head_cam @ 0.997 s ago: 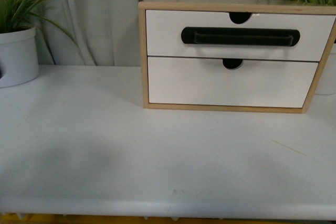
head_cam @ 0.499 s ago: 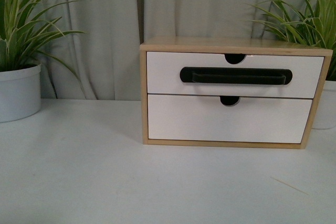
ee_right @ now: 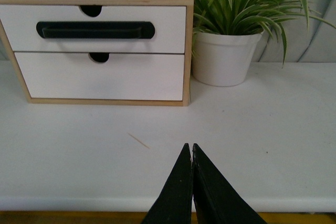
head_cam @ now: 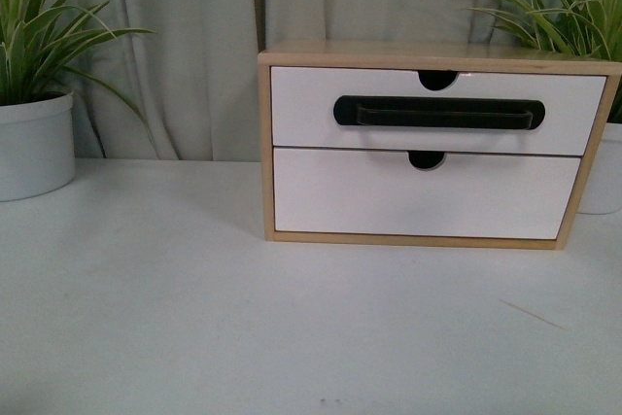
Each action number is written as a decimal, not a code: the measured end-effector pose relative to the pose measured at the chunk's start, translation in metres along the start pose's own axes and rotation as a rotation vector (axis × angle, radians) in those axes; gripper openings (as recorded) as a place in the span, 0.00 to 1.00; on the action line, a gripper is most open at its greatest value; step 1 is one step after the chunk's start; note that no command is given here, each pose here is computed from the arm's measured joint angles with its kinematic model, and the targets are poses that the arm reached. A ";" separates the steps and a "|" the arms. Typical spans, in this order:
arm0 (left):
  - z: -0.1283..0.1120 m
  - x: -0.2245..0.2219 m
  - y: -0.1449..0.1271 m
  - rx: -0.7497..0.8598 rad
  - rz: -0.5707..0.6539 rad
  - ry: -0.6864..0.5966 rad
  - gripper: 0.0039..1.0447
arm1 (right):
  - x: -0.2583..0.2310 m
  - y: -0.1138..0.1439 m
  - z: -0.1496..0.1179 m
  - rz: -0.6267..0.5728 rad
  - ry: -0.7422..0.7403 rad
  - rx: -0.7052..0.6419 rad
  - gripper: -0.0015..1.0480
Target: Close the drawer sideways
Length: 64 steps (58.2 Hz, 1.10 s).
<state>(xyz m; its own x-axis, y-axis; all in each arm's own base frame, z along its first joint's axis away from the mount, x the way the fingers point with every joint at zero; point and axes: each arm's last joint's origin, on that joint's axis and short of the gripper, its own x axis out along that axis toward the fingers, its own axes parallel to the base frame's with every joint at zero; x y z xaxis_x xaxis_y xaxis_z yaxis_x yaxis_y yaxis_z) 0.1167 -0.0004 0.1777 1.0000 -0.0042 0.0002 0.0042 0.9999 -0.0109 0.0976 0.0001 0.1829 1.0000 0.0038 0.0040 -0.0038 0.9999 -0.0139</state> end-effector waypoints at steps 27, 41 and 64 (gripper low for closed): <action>-0.011 -0.013 0.000 0.003 0.004 0.010 0.04 | 0.000 0.000 -0.018 0.000 0.005 0.001 0.01; -0.012 -0.019 0.000 0.004 0.002 -0.005 0.04 | 0.000 0.000 -0.018 0.000 0.005 0.001 0.01; -0.011 -0.019 0.000 0.003 0.003 -0.006 0.53 | 0.000 0.000 -0.018 0.000 0.005 0.001 0.43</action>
<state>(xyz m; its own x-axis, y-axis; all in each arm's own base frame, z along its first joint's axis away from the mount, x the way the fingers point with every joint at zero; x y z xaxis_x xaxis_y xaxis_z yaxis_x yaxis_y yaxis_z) 0.0975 -0.0002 0.1662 1.0000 -0.0015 0.0059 0.0016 1.0000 -0.0074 0.0976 0.0001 0.1651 1.0000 0.0038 -0.0006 -0.0038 0.9999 -0.0128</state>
